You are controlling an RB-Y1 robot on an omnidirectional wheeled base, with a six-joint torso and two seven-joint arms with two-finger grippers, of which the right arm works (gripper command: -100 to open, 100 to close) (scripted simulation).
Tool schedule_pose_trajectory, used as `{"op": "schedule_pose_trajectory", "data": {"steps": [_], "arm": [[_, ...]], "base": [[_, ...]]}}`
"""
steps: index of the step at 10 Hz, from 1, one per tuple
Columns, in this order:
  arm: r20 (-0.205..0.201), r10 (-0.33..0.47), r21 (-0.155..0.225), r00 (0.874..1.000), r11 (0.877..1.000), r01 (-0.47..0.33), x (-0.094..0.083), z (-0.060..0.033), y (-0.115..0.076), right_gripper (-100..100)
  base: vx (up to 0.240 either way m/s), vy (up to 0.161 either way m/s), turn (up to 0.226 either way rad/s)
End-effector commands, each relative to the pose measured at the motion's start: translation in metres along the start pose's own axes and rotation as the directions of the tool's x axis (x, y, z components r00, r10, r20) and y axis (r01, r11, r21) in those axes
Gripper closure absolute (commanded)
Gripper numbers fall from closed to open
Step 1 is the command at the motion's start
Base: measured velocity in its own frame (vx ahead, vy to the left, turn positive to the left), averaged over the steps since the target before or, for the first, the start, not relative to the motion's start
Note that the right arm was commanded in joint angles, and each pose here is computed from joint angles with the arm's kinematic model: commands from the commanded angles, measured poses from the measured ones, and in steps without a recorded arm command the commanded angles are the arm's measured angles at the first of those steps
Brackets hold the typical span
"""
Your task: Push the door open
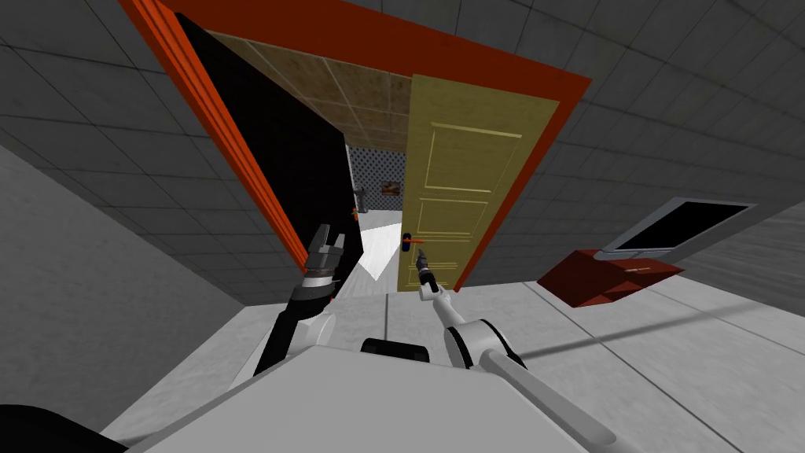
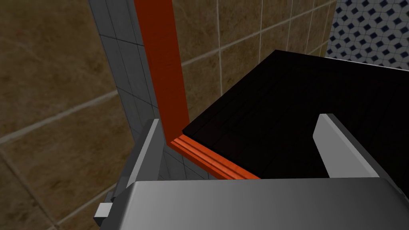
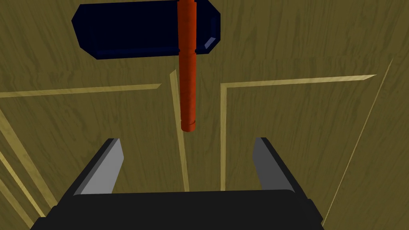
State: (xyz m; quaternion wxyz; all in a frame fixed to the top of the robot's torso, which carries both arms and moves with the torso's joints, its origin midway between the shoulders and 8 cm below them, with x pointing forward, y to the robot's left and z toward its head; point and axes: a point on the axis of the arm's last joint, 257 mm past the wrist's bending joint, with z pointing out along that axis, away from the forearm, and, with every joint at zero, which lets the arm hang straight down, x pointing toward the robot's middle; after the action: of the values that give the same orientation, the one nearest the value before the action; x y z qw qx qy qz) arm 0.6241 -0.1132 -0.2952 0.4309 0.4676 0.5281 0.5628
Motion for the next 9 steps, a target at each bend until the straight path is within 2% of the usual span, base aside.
{"op": "schedule_pose_trajectory", "data": {"steps": [1,6,9], "arm": [[0.014,-0.016,-0.001,1.000,1.000,0.016,-0.015,-0.0001,0.002,-100],[0.031,-0.029,-0.002,0.999,1.000,0.029,-0.030,-0.0006,0.003,-100],[0.031,-0.016,0.000,0.999,1.000,0.016,-0.024,-0.0008,0.002,-100]], "base": [[0.123,0.010,0.027],[0.179,0.042,0.020],[0.230,0.030,0.028]]}}
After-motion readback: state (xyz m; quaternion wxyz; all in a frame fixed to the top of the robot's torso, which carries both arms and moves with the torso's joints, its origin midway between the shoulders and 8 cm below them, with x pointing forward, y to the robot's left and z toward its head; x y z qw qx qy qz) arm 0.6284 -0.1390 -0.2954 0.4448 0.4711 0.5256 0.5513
